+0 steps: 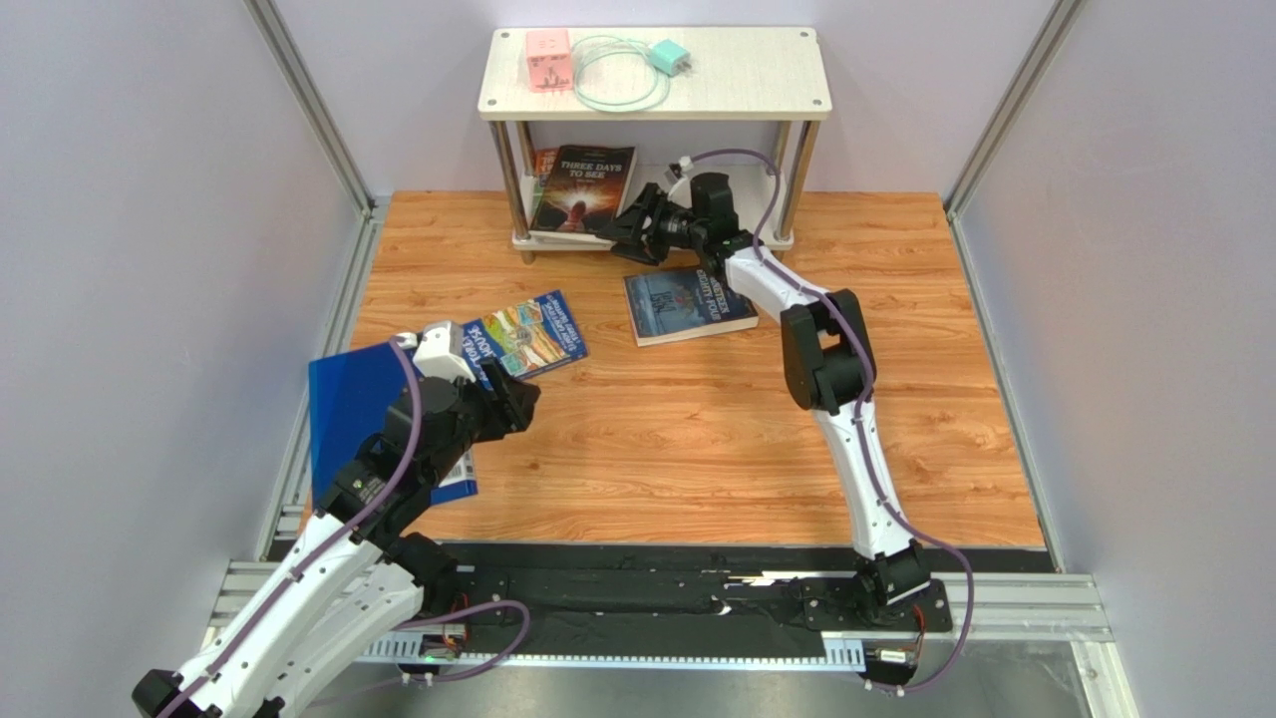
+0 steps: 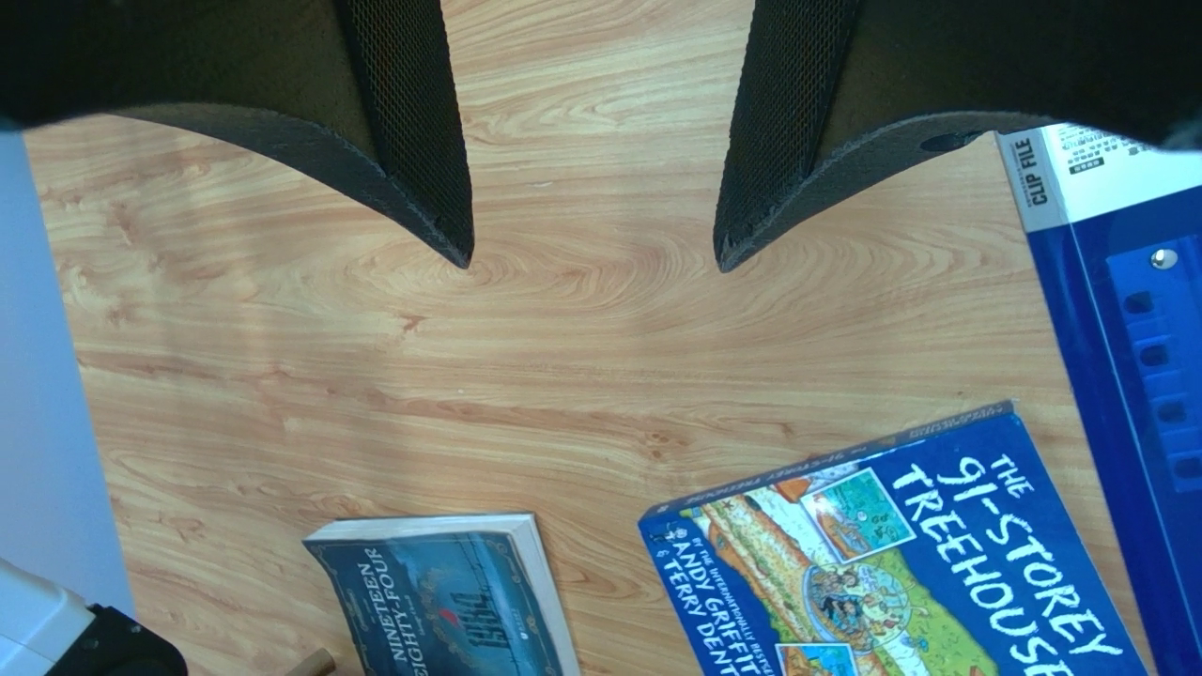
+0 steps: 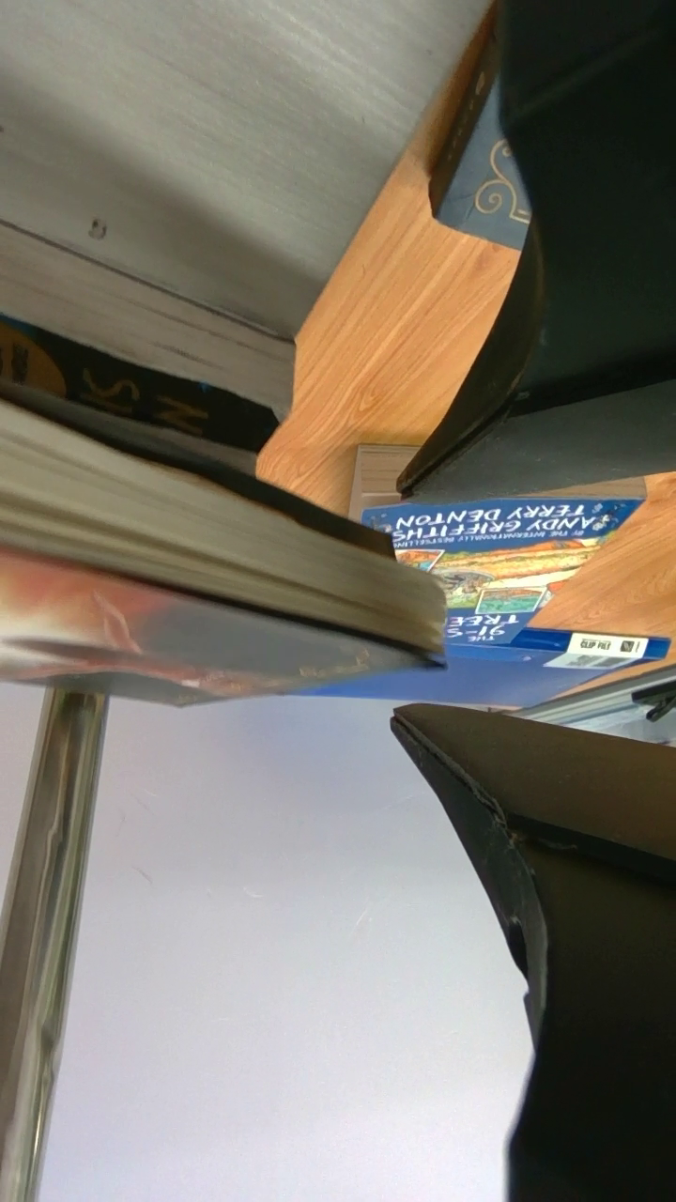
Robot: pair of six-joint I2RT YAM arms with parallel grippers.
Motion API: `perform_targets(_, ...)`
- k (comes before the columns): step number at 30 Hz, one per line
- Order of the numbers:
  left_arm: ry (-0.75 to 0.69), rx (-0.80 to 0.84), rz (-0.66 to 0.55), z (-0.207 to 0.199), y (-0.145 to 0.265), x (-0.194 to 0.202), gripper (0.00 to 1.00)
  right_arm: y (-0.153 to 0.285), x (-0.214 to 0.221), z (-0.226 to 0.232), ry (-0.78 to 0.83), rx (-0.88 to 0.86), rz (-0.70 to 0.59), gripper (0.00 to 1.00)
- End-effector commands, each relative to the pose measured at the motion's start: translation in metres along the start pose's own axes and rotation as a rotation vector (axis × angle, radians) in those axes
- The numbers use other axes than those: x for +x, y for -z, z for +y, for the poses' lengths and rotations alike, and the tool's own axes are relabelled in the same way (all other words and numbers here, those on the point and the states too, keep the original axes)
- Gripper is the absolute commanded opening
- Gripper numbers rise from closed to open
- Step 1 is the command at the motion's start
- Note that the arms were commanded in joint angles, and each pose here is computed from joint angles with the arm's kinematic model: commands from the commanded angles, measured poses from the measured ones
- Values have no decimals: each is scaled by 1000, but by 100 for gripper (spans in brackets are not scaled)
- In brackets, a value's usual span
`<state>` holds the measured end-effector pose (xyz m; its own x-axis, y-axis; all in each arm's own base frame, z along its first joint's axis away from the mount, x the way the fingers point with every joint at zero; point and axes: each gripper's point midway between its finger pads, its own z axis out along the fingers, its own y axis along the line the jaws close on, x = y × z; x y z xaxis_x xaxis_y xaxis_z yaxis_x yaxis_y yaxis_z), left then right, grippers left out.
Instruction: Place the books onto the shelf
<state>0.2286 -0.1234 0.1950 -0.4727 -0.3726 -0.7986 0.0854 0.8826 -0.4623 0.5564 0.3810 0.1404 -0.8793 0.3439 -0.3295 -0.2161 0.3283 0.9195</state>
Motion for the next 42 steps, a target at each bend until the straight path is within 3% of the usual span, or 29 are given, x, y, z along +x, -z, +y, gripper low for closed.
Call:
perform_targets(1,4,23,-10,-5,-3,-1,68,21,-25,59,121,-82,-92,60)
perform_targets(7,8,27,-3,-4,-5,3,68,22,-26,59,132,-56,-89,58)
perform_targets(14,2,21,-6,-4,-9,2,68,14,-35,56,124,-48,-101,29)
perform_targets(19,-13,18,-1,-6,-14,0,68,9,-43,52,128,-29,-119,14)
perform_targets(21,-21,16,-1,-8,-17,-2,68,8,-50,56,139,-19,-139,13)
perform_targets(24,-29,16,-7,-10,-19,-6,68,6,-52,48,126,2,-136,13)
perform_targets(29,-55,25,-59,-20,-28,-25,68,19,-35,55,143,-48,-93,22)
perform_targets(31,-82,13,-68,-28,-37,-39,68,25,-16,35,148,-14,-73,27)
perform_targets(32,-110,-16,-44,-26,-48,-38,68,36,-18,54,176,-22,-88,28)
perform_targets(37,-158,-14,-14,-53,-81,-65,68,69,14,42,205,72,-67,32)
perform_targets(42,-187,-3,83,-67,-133,-62,66,107,32,52,270,164,-54,34)
